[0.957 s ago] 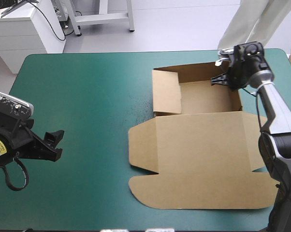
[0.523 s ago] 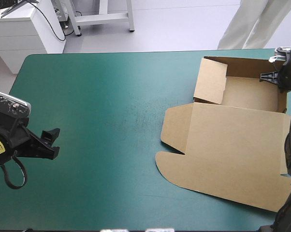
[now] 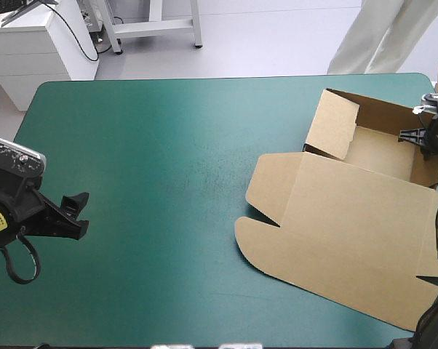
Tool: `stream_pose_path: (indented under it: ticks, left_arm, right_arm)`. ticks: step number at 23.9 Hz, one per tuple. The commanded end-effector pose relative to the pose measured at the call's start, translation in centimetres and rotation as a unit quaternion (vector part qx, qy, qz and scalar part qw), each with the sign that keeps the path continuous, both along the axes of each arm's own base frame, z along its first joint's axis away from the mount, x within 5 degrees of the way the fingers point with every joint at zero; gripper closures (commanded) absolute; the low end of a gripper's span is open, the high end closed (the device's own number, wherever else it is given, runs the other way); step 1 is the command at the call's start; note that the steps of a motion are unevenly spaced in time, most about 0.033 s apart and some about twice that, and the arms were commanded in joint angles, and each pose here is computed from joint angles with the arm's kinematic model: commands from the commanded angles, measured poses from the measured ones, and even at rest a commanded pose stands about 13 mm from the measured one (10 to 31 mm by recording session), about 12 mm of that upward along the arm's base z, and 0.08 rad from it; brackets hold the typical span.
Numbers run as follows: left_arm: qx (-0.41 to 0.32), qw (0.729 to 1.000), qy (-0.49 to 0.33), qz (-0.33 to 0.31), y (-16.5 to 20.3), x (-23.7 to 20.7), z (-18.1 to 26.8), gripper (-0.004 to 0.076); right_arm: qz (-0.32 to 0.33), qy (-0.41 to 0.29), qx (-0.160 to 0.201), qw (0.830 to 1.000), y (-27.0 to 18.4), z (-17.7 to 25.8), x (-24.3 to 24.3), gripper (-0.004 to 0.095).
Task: Fold the box
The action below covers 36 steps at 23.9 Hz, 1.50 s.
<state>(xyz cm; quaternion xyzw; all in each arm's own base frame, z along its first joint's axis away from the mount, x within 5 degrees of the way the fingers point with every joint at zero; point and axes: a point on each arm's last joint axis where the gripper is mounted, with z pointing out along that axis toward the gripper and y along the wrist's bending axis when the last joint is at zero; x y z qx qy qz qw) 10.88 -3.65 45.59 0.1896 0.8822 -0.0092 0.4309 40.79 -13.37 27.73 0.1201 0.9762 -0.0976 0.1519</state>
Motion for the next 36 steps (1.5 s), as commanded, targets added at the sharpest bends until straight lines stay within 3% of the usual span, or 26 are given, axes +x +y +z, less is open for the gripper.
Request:
stream_pose_path:
  ticks: [1,2,3,8,11,14,18,21,28,30,32,36]
  left_arm:
    - [0.002,1.0,-0.012,0.006,0.3,-0.2,0.5,0.0181]
    - [0.004,1.0,-0.013,0.007,0.3,-0.2,0.5,0.0181]
    - [0.008,1.0,-0.014,0.009,0.4,-0.2,0.5,0.0181]
    - [0.019,0.999,-0.021,0.021,0.7,-0.1,0.6,0.0181]
    - [0.015,0.999,-0.024,0.022,0.8,-0.3,0.7,0.0181]
    - [0.0,0.999,-0.032,0.029,1.1,-0.9,0.9,0.0181]
    - [-0.019,0.997,-0.053,0.043,1.9,-2.3,1.4,0.0192]
    - [-0.037,0.996,-0.07,0.048,2.5,-3.4,1.7,0.0226]
    - [-0.042,0.994,-0.088,0.05,3.5,-5.3,0.9,0.0245]
    - [-0.039,0.995,-0.08,0.049,3.6,-5.5,-0.8,0.0245]
    - [-0.051,0.994,-0.082,0.049,3.6,-5.8,-2.6,0.0245]
    - [-0.085,0.988,-0.122,0.028,3.6,-6.6,-5.2,0.0246]
  right_arm:
    - [0.002,-0.05,-0.008,0.999,-0.5,3.3,-0.9,0.0296]
    - [-0.005,-0.051,-0.007,0.999,-0.7,3.5,-1.1,0.0172]
    - [-0.006,-0.055,-0.006,0.998,-0.6,3.8,-1.3,0.0143]
    - [-0.005,-0.139,-0.01,0.99,0.4,9.9,-3.5,0.0185]
    - [0.006,-0.182,0.011,0.983,1.7,13.1,-5.4,0.0188]
    - [0.019,-0.195,0.038,0.98,3.2,15.0,-7.4,0.0188]
    - [0.064,-0.206,0.034,0.976,6.4,17.1,-10.5,0.0196]
    - [0.107,-0.228,0.028,0.967,8.9,18.0,-13.1,0.0255]
    - [0.208,-0.324,0.014,0.923,13.7,19.6,-21.6,0.0364]
    - [0.241,-0.367,0.016,0.898,14.8,19.4,-25.6,0.0378]
    - [0.265,-0.395,0.023,0.88,15.2,18.1,-29.3,0.0413]
    - [0.287,-0.41,0.01,0.866,14.7,14.0,-34.7,0.0532]
